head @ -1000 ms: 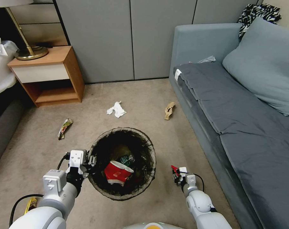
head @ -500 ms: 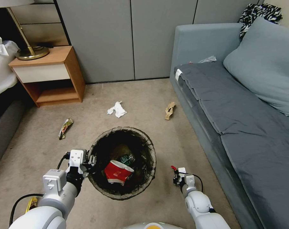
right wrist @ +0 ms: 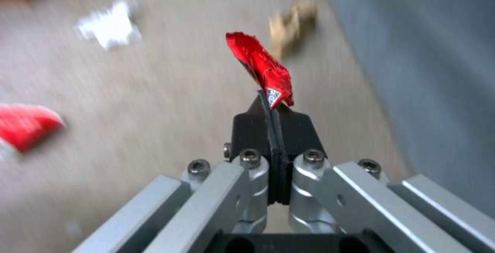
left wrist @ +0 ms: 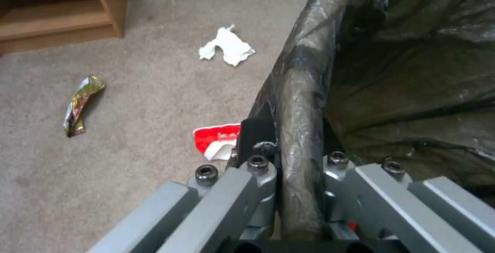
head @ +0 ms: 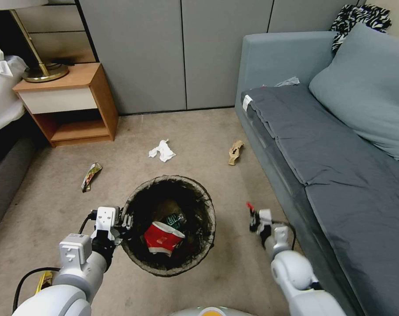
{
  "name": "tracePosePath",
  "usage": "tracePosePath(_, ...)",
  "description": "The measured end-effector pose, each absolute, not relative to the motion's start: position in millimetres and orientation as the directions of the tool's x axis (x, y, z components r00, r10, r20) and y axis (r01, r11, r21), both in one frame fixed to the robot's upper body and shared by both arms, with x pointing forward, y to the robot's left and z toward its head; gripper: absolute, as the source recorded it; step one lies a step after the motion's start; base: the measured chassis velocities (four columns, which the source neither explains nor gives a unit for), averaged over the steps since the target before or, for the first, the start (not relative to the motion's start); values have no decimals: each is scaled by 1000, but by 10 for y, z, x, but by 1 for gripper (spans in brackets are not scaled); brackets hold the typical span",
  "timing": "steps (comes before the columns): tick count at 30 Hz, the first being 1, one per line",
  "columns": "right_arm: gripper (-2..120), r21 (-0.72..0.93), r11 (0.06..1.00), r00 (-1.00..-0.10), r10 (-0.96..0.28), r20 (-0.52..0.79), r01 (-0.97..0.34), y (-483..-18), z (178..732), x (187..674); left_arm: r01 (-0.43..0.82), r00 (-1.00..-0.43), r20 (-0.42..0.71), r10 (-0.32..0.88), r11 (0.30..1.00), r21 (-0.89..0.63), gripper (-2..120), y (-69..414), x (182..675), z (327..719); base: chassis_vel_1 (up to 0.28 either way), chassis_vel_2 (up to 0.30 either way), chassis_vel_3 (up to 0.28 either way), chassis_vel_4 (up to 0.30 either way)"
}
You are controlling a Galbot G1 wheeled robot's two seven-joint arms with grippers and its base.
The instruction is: Pick up the trash bin, then pick up the garbage from the floor and place it into the trash bin.
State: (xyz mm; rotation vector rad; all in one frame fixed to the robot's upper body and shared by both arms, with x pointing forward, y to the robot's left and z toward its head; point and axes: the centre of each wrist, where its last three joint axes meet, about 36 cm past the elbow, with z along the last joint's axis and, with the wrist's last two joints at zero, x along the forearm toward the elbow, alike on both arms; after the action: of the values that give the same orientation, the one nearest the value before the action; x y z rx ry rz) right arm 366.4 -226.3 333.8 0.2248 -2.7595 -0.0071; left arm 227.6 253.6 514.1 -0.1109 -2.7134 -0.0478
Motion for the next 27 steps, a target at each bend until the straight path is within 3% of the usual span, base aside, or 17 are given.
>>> tracePosePath(5, 0, 52, 980, -943, -198, 266, -191, -2230, 3850, 3664, 85, -907, 415, 70, 996, 17, 1, 2534, 2276, 5141, 0, 0, 0, 0)
tracePosePath(10, 0, 137, 939, -934, -333, 132, -315, -2055, 4647, 3514, 88, -905, 419, 72, 996, 17, 1, 2521, 2276, 5138, 0, 0, 0, 0)
tracePosePath(12, 0, 146, 931, -928, -351, 120, -334, -2037, 4717, 3488, 88, -904, 421, 73, 996, 17, 1, 2519, 2275, 5137, 0, 0, 0, 0)
tracePosePath(20, 0, 144, 829, -831, -553, 68, -540, -1872, 5163, 3277, 96, -899, 431, 77, 995, 22, 1, 2497, 2267, 5126, 0, 0, 0, 0)
tracePosePath(27, 0, 120, 713, -699, -701, 140, -691, -1683, 5216, 3047, 102, -896, 438, 79, 994, 29, 1, 2482, 2257, 5117, 0, 0, 0, 0)
